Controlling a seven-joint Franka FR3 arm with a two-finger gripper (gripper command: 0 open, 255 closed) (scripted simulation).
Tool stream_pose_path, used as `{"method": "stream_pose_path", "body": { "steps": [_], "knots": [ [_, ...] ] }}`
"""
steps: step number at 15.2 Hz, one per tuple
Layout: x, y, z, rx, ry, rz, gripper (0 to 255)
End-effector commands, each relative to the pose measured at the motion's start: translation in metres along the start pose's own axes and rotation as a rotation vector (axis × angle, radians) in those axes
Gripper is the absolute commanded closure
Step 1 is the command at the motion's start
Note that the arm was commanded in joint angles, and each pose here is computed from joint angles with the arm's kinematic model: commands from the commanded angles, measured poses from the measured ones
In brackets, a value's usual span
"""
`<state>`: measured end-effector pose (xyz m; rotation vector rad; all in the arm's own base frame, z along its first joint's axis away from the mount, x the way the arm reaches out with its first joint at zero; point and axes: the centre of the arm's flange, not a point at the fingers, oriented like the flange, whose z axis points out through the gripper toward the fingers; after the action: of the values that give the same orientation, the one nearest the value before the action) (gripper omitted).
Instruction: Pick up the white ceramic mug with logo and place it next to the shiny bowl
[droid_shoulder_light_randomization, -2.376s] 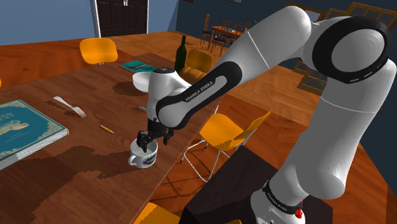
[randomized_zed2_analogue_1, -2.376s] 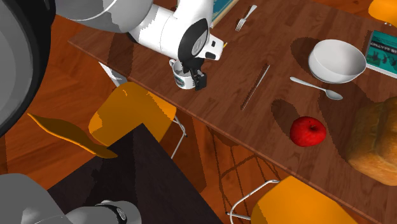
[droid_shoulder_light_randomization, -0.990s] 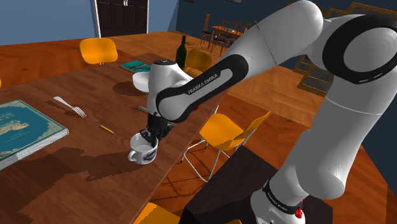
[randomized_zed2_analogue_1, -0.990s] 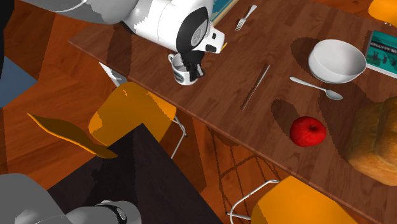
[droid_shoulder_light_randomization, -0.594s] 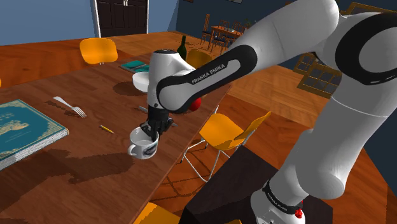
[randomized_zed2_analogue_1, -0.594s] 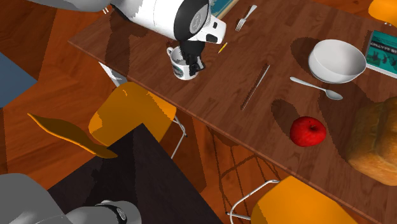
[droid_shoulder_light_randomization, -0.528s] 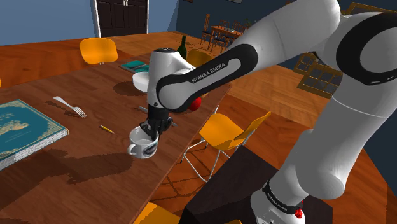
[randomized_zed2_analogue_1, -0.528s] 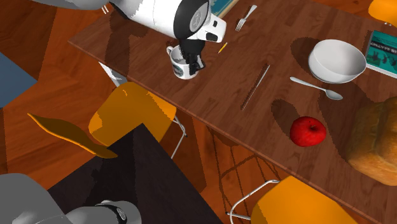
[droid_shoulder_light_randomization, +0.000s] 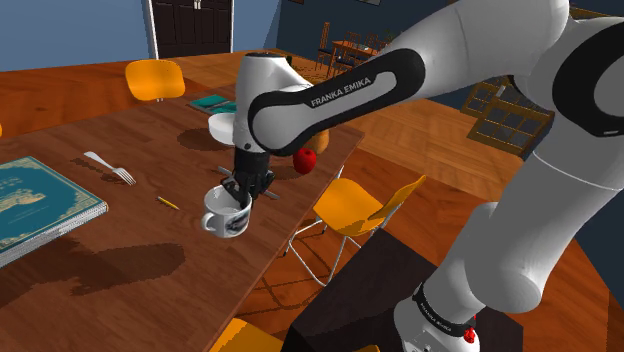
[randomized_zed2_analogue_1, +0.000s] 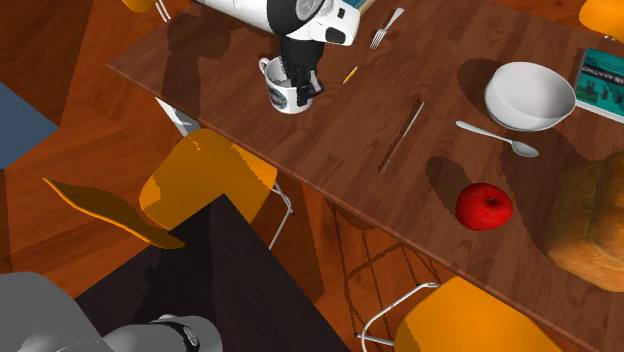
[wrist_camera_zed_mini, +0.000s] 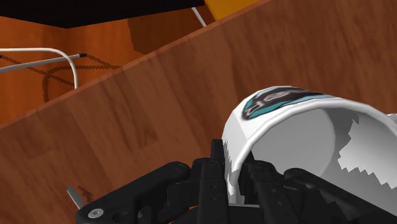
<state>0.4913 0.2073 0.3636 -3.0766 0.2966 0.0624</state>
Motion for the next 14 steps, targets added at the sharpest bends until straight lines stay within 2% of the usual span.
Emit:
{"method": "stream_pose_path", "body": {
  "steps": [1, 9, 14],
  "knots": [
    [-0.001, -0.002, -0.012, 0.0, 0.0, 0.0, 255],
    [-0.002, -0.004, -0.05, 0.0, 0.0, 0.0, 255],
    [0.05, 0.036, -0.055, 0.0, 0.0, 0.0, 255]
  ]
}}
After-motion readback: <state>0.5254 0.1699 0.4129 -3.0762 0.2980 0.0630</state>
